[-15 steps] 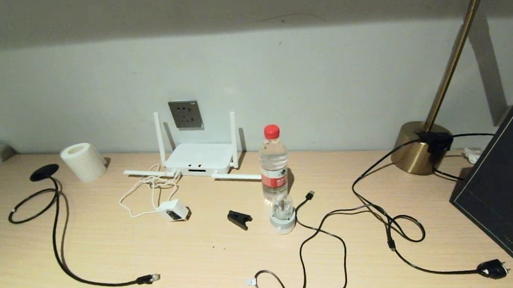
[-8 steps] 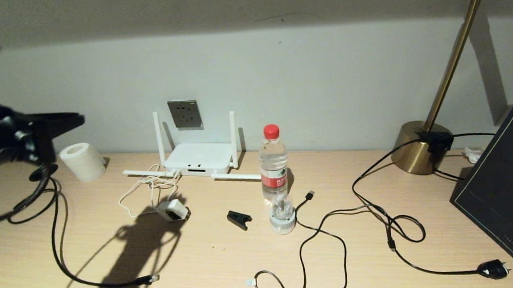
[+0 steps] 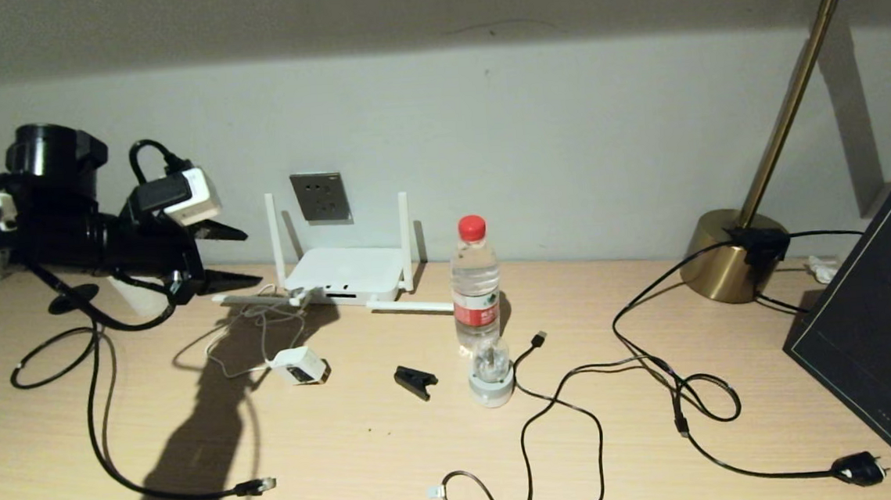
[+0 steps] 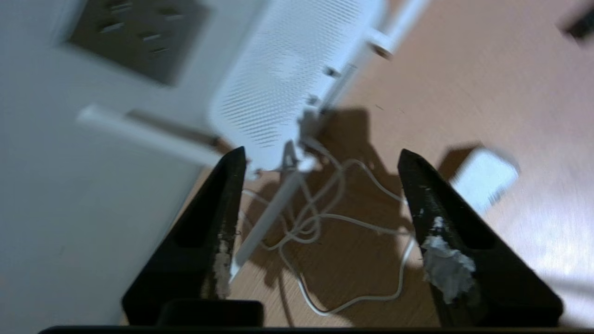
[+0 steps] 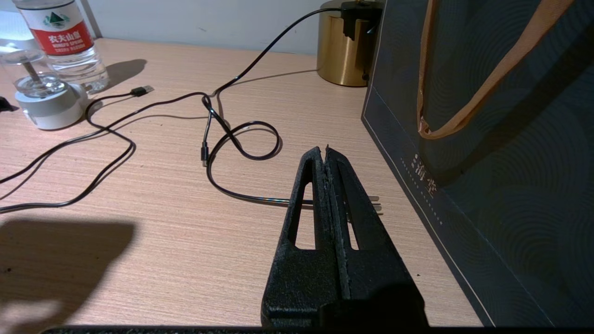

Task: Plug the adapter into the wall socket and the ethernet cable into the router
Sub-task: Pick up plug

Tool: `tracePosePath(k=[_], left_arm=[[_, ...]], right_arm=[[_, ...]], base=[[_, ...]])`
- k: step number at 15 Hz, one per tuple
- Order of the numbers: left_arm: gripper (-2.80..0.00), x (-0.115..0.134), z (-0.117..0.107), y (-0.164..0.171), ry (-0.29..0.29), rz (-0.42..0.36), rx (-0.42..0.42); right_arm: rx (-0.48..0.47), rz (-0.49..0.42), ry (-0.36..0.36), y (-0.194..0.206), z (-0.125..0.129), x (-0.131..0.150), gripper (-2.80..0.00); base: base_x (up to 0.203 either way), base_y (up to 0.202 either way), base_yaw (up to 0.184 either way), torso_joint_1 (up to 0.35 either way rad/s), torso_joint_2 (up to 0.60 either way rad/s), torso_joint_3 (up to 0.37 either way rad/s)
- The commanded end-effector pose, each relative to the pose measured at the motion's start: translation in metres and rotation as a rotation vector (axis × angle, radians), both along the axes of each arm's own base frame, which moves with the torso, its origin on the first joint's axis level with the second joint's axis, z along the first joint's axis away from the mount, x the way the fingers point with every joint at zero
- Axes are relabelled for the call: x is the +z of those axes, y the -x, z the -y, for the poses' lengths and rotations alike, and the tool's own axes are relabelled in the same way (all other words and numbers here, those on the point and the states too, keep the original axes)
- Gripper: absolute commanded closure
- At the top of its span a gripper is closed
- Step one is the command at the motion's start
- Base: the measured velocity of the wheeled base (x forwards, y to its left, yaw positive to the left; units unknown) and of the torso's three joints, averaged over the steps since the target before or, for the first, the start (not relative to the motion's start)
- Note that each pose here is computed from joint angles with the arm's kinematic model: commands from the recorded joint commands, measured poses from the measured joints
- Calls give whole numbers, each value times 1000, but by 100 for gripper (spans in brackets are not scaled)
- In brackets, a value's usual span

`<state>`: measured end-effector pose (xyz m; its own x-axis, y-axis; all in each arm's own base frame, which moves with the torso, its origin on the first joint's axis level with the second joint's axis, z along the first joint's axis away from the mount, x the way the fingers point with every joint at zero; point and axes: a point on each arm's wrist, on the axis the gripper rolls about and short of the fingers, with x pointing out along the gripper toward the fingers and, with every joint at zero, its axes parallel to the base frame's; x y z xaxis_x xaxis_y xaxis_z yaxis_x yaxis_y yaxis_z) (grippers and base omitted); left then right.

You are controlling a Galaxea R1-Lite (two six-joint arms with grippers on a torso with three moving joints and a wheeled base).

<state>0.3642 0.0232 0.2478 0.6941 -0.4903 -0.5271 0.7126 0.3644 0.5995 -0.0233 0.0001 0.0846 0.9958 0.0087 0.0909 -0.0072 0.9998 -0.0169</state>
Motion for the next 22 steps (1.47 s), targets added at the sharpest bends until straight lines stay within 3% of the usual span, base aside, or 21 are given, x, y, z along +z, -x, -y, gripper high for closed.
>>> tracePosePath(k=[1,3,5,7,15,22], left_arm=[[-280,-19,6,-7,-183,-53,-202],[-280,-16,14,-3,-267,-105,-259],[-280,-12,18,3,-278,-160,-275],[-280,-14,22,7,-327,-220,-268],[-280,-73,38,-31,-341,-327,-370],[-280,-89,47,-37,-341,-362,-399]], right_arm=[[0,-36,1,-3,0,-10,0],[0,-36,1,-3,0,-10,0],[0,-36,1,-3,0,-10,0],[0,-36,1,-3,0,-10,0],[0,-36,1,-3,0,-10,0],[0,-36,1,-3,0,-10,0]], base=[[0,0,0,0,0,0],[0,0,0,0,0,0],[0,0,0,0,0,0],[0,0,0,0,0,0],[0,0,0,0,0,0],[0,0,0,0,0,0]])
